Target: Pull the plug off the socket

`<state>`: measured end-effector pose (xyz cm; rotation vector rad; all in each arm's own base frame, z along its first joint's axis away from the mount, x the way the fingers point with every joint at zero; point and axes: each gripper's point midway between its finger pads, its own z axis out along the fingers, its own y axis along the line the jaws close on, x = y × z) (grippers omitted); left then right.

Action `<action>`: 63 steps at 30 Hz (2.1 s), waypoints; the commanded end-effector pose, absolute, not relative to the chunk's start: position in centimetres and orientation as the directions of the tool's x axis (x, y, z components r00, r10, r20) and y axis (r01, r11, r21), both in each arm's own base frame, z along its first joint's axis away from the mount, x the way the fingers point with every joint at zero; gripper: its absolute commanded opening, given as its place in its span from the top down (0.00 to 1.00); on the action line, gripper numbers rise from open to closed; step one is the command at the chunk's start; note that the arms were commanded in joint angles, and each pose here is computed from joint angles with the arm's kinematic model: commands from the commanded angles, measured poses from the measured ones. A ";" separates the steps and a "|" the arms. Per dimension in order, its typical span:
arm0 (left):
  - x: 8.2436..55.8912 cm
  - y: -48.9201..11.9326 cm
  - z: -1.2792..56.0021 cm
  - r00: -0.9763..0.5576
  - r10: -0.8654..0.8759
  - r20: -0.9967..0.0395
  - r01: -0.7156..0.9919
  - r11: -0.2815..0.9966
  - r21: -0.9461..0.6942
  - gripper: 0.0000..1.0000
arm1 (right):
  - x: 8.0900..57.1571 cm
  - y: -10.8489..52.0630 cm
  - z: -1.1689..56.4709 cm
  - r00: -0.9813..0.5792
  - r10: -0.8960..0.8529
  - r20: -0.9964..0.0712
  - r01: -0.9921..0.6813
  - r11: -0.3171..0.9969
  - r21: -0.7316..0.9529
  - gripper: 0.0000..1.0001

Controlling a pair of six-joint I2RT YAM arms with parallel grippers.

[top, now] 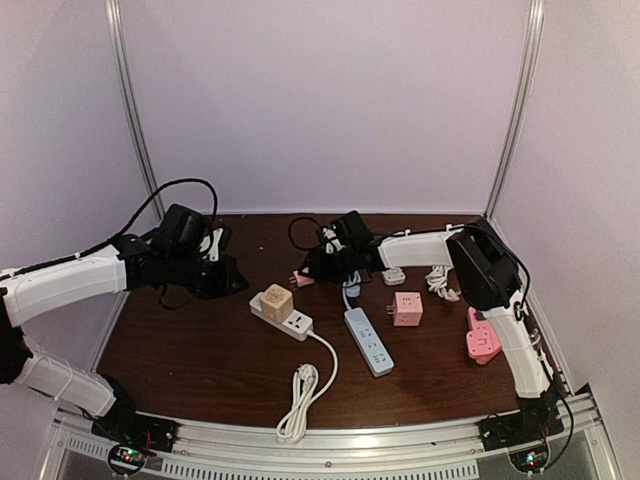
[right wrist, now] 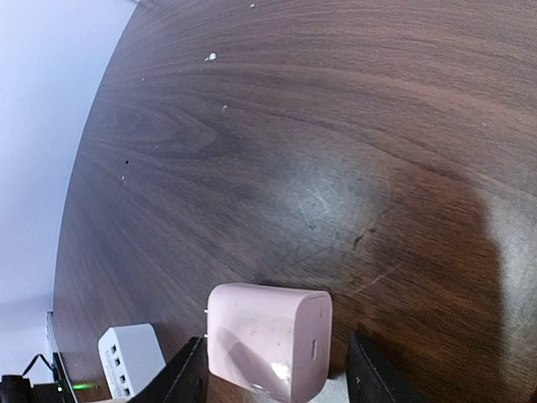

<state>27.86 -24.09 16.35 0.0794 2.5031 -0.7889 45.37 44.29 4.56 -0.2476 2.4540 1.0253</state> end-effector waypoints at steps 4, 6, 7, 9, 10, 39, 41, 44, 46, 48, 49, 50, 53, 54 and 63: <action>28.4 -24.0 16.1 -0.862 -0.091 -0.498 0.206 0.835 -0.510 1.00 | 46.6 42.8 7.7 -0.826 0.009 -0.564 -0.363 0.757 0.544 0.33; 28.5 -24.1 15.9 -0.864 -0.096 -0.494 0.200 0.836 -0.512 1.00 | 46.5 42.6 8.7 -0.811 -0.001 -0.585 -0.379 0.763 0.524 0.30; 28.5 -24.2 15.8 -0.864 -0.098 -0.493 0.199 0.834 -0.514 1.00 | 46.4 42.5 9.1 -0.804 -0.009 -0.595 -0.388 0.765 0.513 0.28; 28.8 -24.2 15.6 -0.864 -0.104 -0.493 0.193 0.835 -0.515 1.00 | 46.0 42.5 10.7 -0.776 -0.033 -0.629 -0.424 0.766 0.483 0.25; 29.0 -24.2 15.5 -0.865 -0.107 -0.491 0.189 0.835 -0.516 1.00 | 45.7 42.5 11.2 -0.764 -0.046 -0.643 -0.439 0.768 0.466 0.23; 34.4 -24.3 9.1 -0.902 -0.266 -0.339 0.076 0.675 -0.734 1.00 | 32.9 48.8 12.7 -0.454 -0.551 -0.700 -0.824 0.559 0.095 0.07; 34.2 -24.5 8.6 -0.907 -0.262 -0.331 0.076 0.670 -0.738 1.00 | 32.7 49.0 12.0 -0.453 -0.569 -0.686 -0.828 0.554 0.087 0.07; 34.0 -24.6 8.0 -0.913 -0.256 -0.319 0.075 0.661 -0.747 1.00 | 32.6 49.1 11.4 -0.454 -0.584 -0.673 -0.829 0.554 0.079 0.08; 33.9 -24.7 7.6 -0.916 -0.255 -0.310 0.070 0.659 -0.749 1.00 | 32.6 49.4 11.4 -0.452 -0.585 -0.673 -0.831 0.551 0.079 0.10; 33.8 -24.7 7.1 -0.919 -0.254 -0.302 0.064 0.659 -0.750 1.00 | 32.5 49.7 11.3 -0.450 -0.591 -0.669 -0.834 0.547 0.078 0.11; 33.8 -24.7 6.9 -0.920 -0.252 -0.299 0.063 0.659 -0.750 1.00 | 32.4 49.9 11.2 -0.447 -0.596 -0.667 -0.836 0.543 0.075 0.12; 33.8 -24.7 6.7 -0.922 -0.253 -0.295 0.059 0.659 -0.750 1.00 | 32.2 50.1 11.2 -0.442 -0.602 -0.665 -0.840 0.538 0.071 0.14; 33.6 -24.6 6.1 -0.924 -0.251 -0.287 0.052 0.663 -0.747 1.00 | 32.0 50.5 10.8 -0.438 -0.614 -0.657 -0.843 0.534 0.063 0.18; 33.5 -24.6 5.9 -0.926 -0.251 -0.283 0.048 0.664 -0.746 1.00 | 32.0 50.5 10.8 -0.438 -0.615 -0.655 -0.842 0.535 0.061 0.19; 33.2 -24.4 4.4 -0.933 -0.249 -0.260 0.025 0.677 -0.736 1.00 | 33.1 49.9 10.8 -0.439 -0.631 -0.640 -0.822 0.569 0.003 0.14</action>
